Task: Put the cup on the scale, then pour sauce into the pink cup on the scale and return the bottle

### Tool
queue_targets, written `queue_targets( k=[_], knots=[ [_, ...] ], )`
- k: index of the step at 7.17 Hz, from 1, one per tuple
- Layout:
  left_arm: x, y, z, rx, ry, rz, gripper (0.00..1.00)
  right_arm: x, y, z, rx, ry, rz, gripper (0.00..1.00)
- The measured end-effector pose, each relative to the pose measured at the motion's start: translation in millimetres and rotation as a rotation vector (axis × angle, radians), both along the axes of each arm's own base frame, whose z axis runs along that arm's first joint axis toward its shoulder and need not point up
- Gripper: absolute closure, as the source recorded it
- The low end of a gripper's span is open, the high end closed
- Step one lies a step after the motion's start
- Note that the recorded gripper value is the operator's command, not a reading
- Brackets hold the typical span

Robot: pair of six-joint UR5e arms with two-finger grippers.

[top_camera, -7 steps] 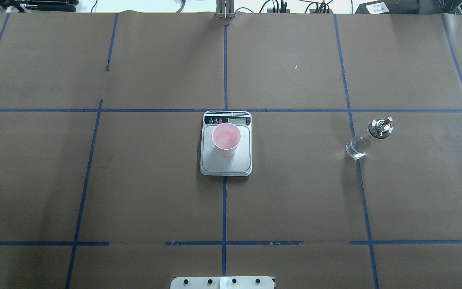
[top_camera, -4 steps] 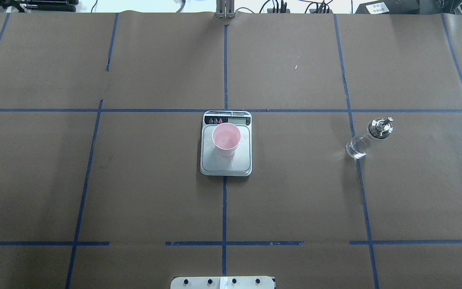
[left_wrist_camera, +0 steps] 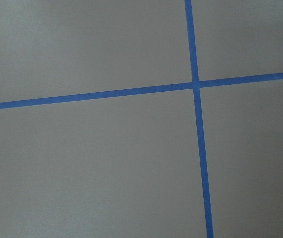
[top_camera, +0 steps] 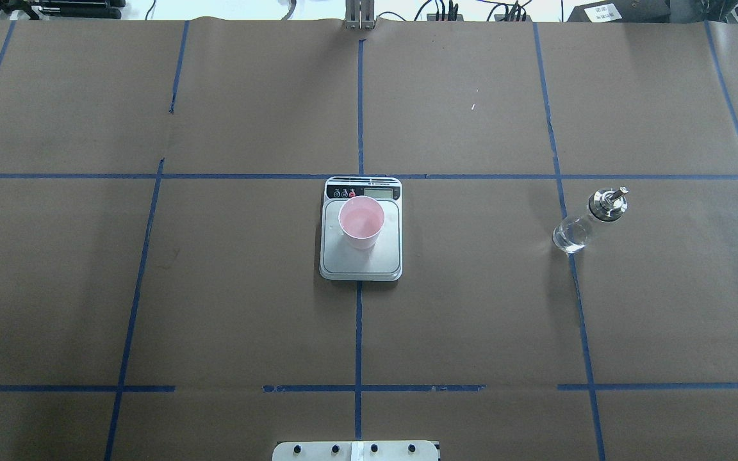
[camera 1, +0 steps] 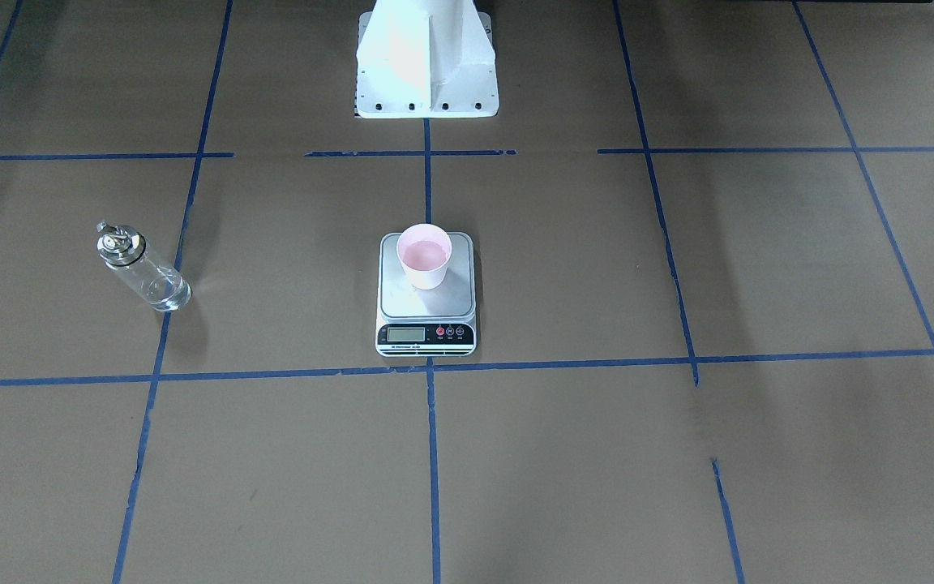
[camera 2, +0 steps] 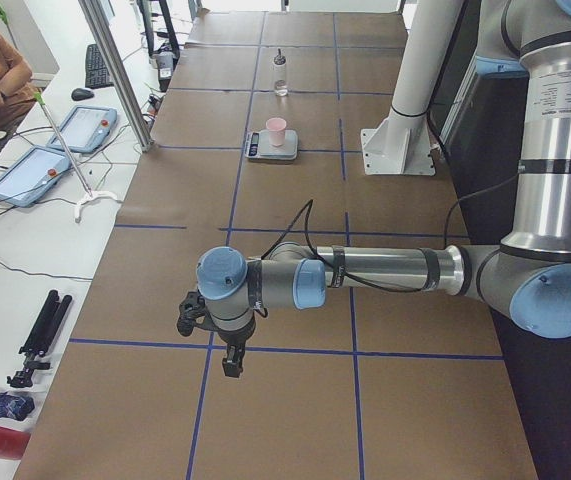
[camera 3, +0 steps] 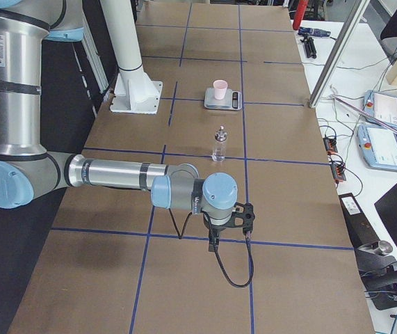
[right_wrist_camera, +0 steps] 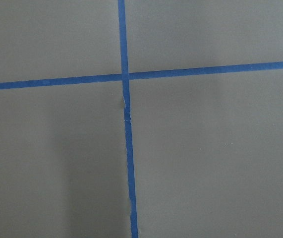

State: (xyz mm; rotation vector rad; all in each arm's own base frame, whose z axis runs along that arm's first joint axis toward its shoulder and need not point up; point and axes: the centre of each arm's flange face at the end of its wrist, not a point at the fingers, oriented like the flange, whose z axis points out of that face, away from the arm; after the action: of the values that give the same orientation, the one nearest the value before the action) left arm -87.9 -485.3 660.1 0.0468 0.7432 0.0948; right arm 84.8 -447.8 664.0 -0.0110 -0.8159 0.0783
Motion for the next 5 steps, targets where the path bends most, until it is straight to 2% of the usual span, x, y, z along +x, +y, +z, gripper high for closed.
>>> queue_targets(
  k=[5],
  knots=[
    [0.2,-0.2,-0.1,-0.023,0.003,-0.023,0.00,0.0,0.0,-0.2,-0.001,-0.001,0.001,0.00]
  ],
)
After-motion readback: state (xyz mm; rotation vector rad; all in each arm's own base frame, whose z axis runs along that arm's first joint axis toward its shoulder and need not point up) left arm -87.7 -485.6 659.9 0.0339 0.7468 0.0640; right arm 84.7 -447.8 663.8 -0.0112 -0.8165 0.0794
